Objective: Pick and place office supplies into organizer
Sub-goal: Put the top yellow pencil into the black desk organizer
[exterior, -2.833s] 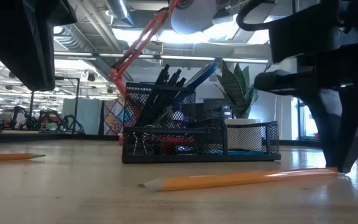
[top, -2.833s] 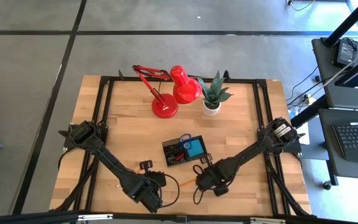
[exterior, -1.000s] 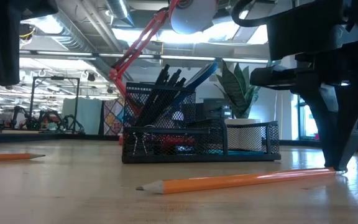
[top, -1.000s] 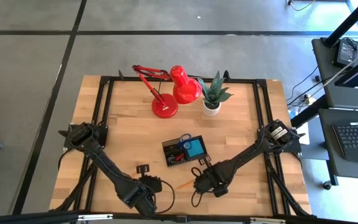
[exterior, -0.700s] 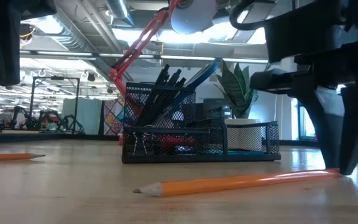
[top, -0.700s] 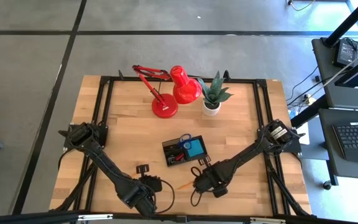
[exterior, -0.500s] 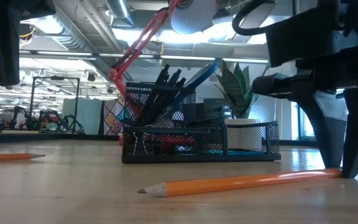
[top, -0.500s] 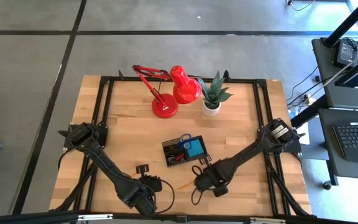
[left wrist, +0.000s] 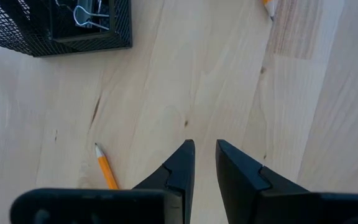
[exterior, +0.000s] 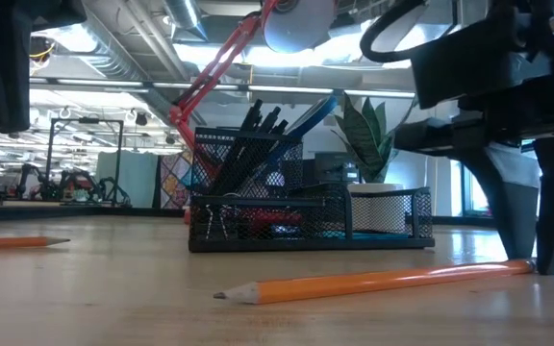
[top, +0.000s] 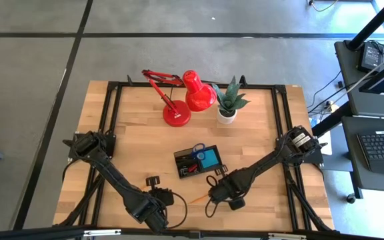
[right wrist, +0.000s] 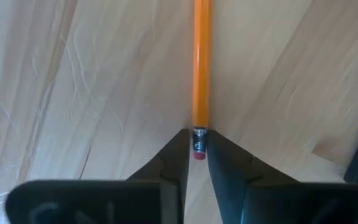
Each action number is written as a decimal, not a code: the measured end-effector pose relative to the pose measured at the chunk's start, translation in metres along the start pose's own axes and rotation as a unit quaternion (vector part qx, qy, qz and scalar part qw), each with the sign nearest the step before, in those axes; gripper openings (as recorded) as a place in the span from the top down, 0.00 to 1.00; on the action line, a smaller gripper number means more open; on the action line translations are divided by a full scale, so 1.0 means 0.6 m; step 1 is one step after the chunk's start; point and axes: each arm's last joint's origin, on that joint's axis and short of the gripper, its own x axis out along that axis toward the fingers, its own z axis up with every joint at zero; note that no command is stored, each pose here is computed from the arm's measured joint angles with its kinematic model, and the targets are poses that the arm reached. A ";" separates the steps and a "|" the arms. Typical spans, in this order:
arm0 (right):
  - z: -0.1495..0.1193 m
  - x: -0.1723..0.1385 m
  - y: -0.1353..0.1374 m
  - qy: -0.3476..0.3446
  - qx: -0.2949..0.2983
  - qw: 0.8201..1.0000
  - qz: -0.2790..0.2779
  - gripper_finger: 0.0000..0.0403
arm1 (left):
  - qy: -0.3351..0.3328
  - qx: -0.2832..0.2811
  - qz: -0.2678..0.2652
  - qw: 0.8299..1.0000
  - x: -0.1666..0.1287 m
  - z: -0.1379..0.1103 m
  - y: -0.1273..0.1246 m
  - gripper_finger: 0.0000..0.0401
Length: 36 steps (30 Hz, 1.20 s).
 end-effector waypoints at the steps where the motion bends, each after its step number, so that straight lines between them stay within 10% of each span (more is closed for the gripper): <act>1: 0.000 0.000 0.000 0.001 0.000 1.000 0.001 0.84 | 0.000 0.000 0.000 1.000 0.000 0.000 0.000 0.85; 36: 0.010 -0.029 0.002 0.031 -0.005 0.999 -0.043 0.97 | -0.001 0.003 -0.002 1.000 -0.002 -0.003 -0.003 0.85</act>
